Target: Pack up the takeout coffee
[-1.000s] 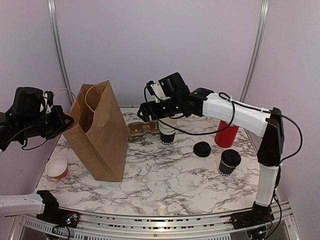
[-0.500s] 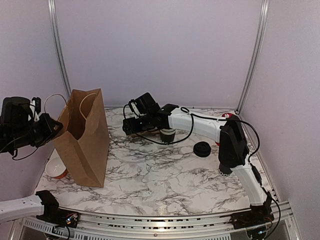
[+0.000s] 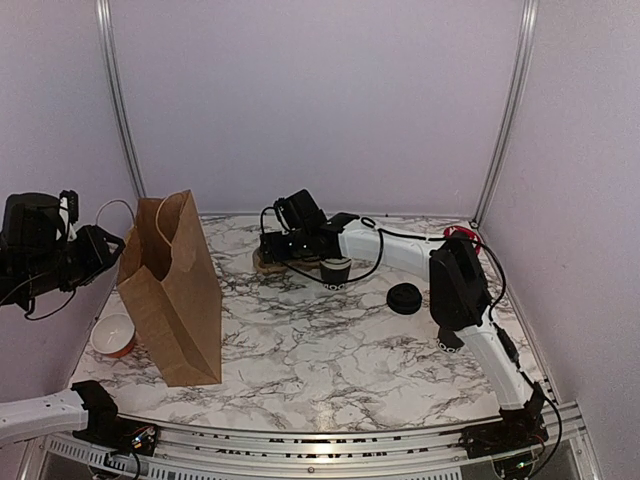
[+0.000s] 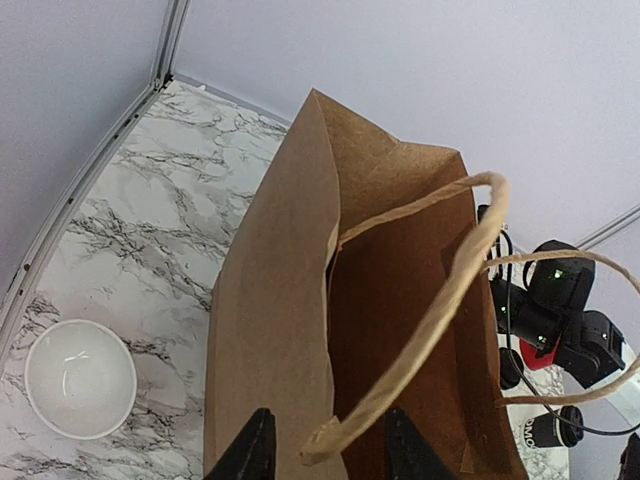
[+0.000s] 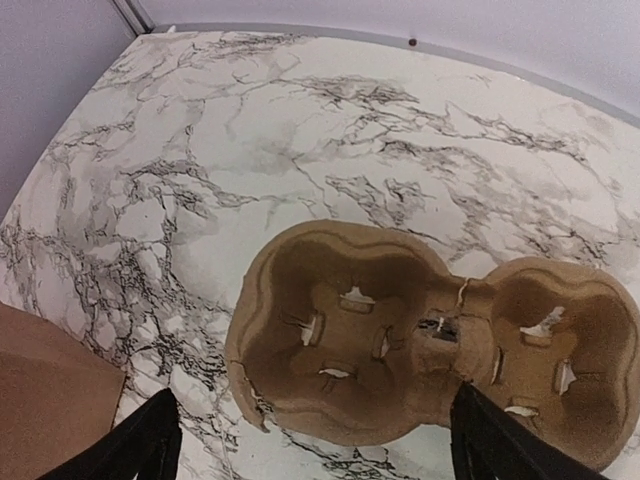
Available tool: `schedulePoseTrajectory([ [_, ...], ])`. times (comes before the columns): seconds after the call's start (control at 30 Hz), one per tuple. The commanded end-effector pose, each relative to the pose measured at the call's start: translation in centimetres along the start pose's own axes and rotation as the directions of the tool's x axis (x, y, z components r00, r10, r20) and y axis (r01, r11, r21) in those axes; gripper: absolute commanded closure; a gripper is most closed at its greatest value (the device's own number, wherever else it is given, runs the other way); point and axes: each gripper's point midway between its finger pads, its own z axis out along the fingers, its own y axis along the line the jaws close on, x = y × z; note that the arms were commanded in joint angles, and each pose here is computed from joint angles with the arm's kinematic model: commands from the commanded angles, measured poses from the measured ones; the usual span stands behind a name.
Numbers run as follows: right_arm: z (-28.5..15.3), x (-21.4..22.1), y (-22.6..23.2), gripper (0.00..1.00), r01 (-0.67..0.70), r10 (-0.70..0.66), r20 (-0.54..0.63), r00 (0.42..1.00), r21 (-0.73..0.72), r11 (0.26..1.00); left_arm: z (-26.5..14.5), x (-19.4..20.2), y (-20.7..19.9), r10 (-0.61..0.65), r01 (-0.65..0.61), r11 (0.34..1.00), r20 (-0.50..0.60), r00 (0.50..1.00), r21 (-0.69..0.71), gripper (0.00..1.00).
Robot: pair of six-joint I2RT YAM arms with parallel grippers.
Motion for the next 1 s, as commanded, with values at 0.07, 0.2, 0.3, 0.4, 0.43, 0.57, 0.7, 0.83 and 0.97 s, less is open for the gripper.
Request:
schedulePoseTrajectory([
  [0.07,1.8,0.3,0.5,0.13,0.015,-0.015,0.023,1.0,-0.015,1.0,-1.2,-1.9,0.0,0.02,-0.02,1.0,0.068,0.997,-0.01,0.62],
  [0.2,1.9,1.2,2.0,0.13,0.087,-0.087,0.01,0.996,-0.033,0.996,-1.2,-2.0,0.0,0.022,-0.021,1.0,0.074,0.997,-0.015,0.61],
  [0.3,1.9,2.0,2.9,0.13,0.138,-0.138,0.001,0.99,-0.036,0.99,-1.1,-2.1,0.1,0.025,-0.023,0.999,0.075,0.997,-0.023,0.6],
  [0.4,2.5,2.9,3.6,0.13,0.188,-0.19,-0.011,0.982,-0.074,0.979,-1.0,-2.1,-0.1,0.029,-0.028,0.999,0.071,0.997,-0.021,0.6],
  [0.43,2.7,3.1,3.7,0.14,0.203,-0.205,-0.013,0.979,-0.086,0.975,-1.0,-2.1,-0.2,0.03,-0.029,0.999,0.071,0.997,-0.019,0.6],
  [0.57,3.6,3.7,4.2,0.14,0.271,-0.274,-0.011,0.962,-0.117,0.955,-0.9,-2.1,-0.3,0.032,-0.031,0.999,0.067,0.997,-0.016,0.6],
  [0.7,4.1,4.3,4.6,0.15,0.32,-0.324,-0.008,0.946,-0.149,0.936,-0.6,-1.9,-0.4,0.03,-0.029,0.999,0.061,0.998,-0.012,0.6],
  [0.83,4.9,5.0,4.1,0.19,0.359,-0.365,-0.014,0.931,-0.153,0.921,-0.6,-1.9,-0.6,0.025,-0.025,1.0,0.057,0.998,-0.002,0.6],
  [0.97,4.8,5.2,4.2,0.28,0.386,-0.395,-0.025,0.918,-0.162,0.908,-0.6,-1.9,-0.7,0.022,-0.022,1.0,0.058,0.998,0.004,0.6],
])
